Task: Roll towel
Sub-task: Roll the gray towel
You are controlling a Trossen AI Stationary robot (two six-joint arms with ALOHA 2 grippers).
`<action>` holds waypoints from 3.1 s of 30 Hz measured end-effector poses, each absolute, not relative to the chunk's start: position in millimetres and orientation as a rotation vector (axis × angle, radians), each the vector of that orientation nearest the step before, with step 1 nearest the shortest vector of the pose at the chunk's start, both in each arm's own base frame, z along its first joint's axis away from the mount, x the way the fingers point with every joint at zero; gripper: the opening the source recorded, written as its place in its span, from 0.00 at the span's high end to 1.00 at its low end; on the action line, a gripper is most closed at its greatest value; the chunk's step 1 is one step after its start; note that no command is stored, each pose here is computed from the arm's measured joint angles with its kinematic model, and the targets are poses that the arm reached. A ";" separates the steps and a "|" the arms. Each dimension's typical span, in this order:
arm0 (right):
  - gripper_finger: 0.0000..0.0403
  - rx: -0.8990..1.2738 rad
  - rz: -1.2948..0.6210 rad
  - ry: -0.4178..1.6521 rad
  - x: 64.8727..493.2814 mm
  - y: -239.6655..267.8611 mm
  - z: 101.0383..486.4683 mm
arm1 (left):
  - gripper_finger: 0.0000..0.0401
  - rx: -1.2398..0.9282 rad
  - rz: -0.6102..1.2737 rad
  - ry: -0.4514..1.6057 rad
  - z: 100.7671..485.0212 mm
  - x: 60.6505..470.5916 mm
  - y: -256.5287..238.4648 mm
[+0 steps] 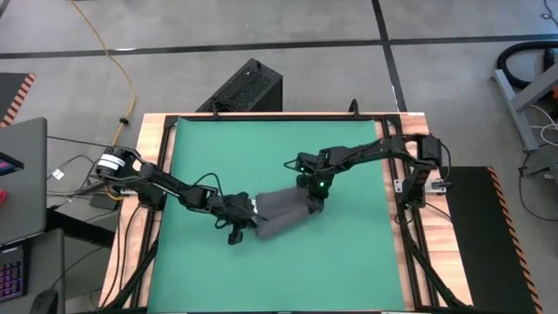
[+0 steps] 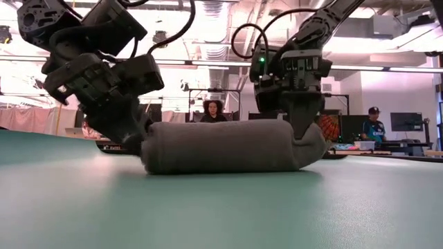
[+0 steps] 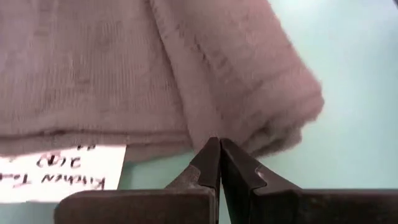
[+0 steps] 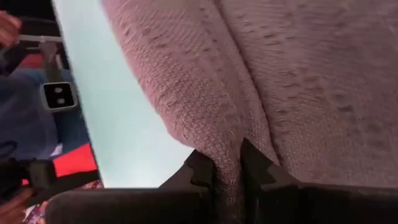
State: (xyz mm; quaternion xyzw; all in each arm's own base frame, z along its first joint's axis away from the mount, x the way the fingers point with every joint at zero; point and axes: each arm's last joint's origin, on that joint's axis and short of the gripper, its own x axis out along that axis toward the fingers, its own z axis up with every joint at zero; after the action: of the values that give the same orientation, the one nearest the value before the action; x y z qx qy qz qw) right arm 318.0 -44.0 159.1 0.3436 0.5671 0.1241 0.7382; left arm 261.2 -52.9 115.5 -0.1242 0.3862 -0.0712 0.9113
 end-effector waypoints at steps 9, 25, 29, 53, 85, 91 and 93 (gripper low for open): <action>0.88 0.825 0.157 1.305 316.8 -53.2 146.9 | 1.00 -0.260 -0.158 0.807 114.3 260.1 -54.0; 0.88 0.797 0.091 1.333 316.0 -61.8 138.0 | 1.00 -0.117 -0.109 0.408 192.0 262.5 -84.1; 0.88 0.782 0.097 1.319 317.7 -60.5 138.5 | 1.00 0.059 -0.156 0.514 177.0 267.5 -91.6; 0.88 0.714 0.122 1.283 320.1 -62.1 138.6 | 1.00 0.302 0.117 0.702 146.7 316.1 -65.7; 0.61 0.463 -0.003 1.197 316.0 -54.8 170.5 | 1.00 0.094 -0.008 0.866 124.4 304.1 35.1; 0.62 0.353 -0.108 1.185 300.5 -54.6 196.6 | 1.00 0.091 -0.012 0.878 123.6 303.0 36.3; 0.62 0.335 -0.129 1.167 297.1 -54.7 204.0 | 1.00 0.090 -0.013 0.880 123.5 302.9 36.3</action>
State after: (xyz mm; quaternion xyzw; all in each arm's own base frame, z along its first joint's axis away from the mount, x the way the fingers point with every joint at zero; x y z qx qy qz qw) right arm 297.1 -54.7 204.0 0.1573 0.5479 -0.0604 0.8194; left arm 302.9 36.3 123.5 0.0436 0.4256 -0.0062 0.9038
